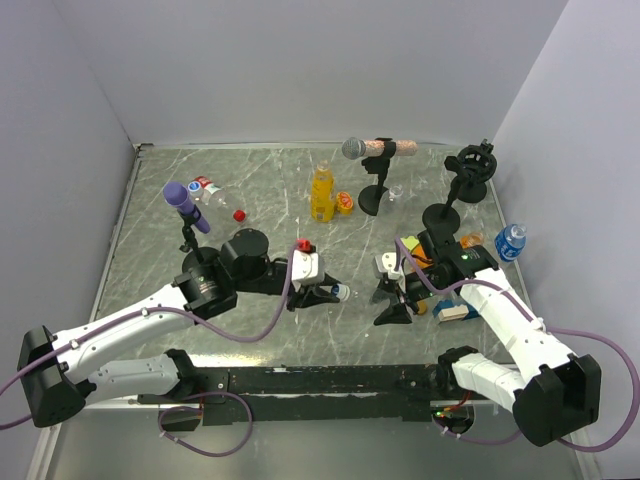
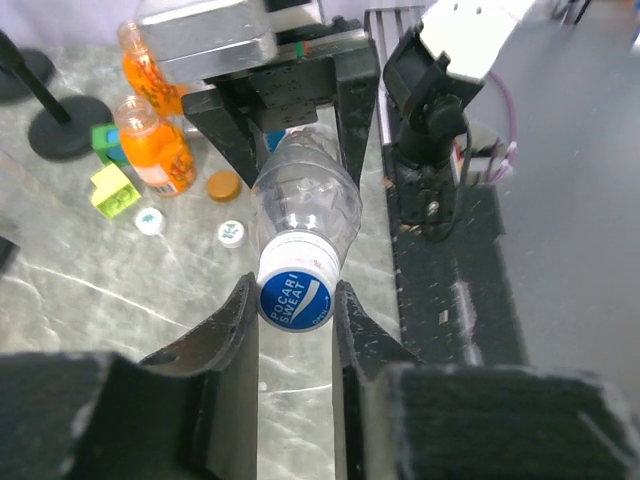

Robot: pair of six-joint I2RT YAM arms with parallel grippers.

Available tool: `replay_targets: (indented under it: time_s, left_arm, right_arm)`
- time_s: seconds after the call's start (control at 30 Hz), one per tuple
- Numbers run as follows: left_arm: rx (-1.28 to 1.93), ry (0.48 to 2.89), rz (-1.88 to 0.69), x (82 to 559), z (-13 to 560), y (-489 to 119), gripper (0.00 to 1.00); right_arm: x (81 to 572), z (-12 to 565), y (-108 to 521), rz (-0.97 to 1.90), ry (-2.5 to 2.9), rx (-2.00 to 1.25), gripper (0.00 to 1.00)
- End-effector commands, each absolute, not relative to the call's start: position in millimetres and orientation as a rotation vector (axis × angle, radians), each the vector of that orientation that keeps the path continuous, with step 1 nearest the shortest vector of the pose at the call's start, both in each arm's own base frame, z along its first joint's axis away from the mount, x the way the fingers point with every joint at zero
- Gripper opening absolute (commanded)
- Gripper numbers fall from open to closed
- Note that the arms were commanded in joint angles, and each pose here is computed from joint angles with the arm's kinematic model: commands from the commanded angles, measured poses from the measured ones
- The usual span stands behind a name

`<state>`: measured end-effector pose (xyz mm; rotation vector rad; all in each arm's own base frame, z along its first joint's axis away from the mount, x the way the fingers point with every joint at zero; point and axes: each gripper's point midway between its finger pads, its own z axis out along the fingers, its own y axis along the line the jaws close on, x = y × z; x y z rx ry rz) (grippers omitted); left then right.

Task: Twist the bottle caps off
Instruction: Unscrew the bottle cap from the plastic bottle.

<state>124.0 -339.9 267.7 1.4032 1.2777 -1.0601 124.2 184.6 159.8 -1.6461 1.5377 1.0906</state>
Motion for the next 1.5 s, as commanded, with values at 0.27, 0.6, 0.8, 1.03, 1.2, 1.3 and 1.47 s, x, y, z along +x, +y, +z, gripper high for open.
replay_targets:
  time_s: [0.27, 0.6, 0.8, 1.03, 1.2, 1.3, 1.47]
  left_arm:
    - [0.526, 2.227, -1.419, 135, 266, -359, 0.01]
    - [0.211, 2.324, -1.401, 148, 265, -363, 0.25]
    - [0.334, 2.144, -1.293, 158, 292, -344, 0.87]
    - [0.733, 1.649, -1.223, 135, 324, -310, 0.97]
    - [1.015, 1.303, -1.089, 117, 316, -294, 0.97]
    - [1.110, 1.206, -1.025, 116, 310, -296, 0.97]
    - [1.234, 1.167, -0.975, 122, 301, -313, 0.99]
  right_arm:
    - [127, 165, 189, 1.094, 1.484, -1.643, 0.30]
    - [126, 165, 188, 1.086, 1.485, -1.638, 0.30]
    - [127, 164, 188, 1.088, 1.492, -1.635, 0.30]
    - [126, 164, 188, 1.092, 1.492, -1.633, 0.30]
    - [127, 163, 187, 1.093, 1.496, -1.634, 0.31]
    - [127, 163, 187, 1.091, 1.497, -1.634, 0.30]
    - [127, 163, 188, 1.097, 1.495, -1.636, 0.31]
